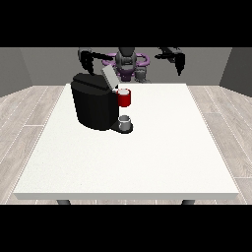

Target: Insert the coffee pod into the coffee machine and close the lid

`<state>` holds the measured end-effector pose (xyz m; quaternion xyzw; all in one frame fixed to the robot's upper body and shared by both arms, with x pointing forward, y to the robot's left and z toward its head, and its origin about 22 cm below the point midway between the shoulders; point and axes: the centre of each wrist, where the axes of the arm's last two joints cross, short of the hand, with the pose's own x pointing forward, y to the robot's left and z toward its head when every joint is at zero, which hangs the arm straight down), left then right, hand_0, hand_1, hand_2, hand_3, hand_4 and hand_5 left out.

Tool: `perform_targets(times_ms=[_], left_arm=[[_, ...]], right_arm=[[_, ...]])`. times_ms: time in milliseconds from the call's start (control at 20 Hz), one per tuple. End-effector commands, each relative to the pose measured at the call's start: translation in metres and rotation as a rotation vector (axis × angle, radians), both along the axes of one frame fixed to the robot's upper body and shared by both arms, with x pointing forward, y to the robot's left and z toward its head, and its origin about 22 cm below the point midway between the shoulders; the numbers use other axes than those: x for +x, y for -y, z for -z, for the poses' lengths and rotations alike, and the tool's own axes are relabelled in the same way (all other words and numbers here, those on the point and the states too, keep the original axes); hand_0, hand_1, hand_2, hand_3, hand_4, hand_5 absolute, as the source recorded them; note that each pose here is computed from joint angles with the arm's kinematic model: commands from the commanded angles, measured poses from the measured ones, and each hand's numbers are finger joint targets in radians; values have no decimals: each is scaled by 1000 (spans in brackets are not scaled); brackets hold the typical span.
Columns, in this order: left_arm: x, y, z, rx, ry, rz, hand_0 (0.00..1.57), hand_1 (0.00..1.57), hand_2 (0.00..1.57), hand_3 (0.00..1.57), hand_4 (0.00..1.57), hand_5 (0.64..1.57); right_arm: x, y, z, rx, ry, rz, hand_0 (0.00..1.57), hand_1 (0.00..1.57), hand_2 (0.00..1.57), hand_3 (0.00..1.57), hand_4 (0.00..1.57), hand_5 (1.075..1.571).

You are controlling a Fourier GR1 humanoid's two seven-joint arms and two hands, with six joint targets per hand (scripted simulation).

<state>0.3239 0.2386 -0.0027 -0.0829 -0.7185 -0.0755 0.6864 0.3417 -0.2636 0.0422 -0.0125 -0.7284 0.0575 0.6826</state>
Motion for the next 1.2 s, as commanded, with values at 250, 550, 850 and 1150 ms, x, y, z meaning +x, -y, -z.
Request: perform_targets(times_ms=[250, 550, 850, 1150], left_arm=[[-32, 0, 4, 40, -14, -48, 0, 0, 0, 0, 0, 1571], [-24, -1, -16, 32, 60, -88, 0, 0, 0, 0, 0, 1571], [-26, 8, -36, 7, 59, -58, 0, 0, 0, 0, 0, 1571], [-25, -34, -21, 52, 78, -77, 0, 0, 0, 0, 0, 1571]], right_arm=[[14, -35, 3, -43, 11, -66, 0, 0, 0, 0, 0, 1571], [37, -27, -28, -63, 54, -83, 0, 0, 0, 0, 0, 1571], [41, -26, -13, -59, 38, -73, 0, 0, 0, 0, 0, 1571], [51, -64, -37, -82, 81, -113, 0, 0, 0, 0, 0, 1571]])
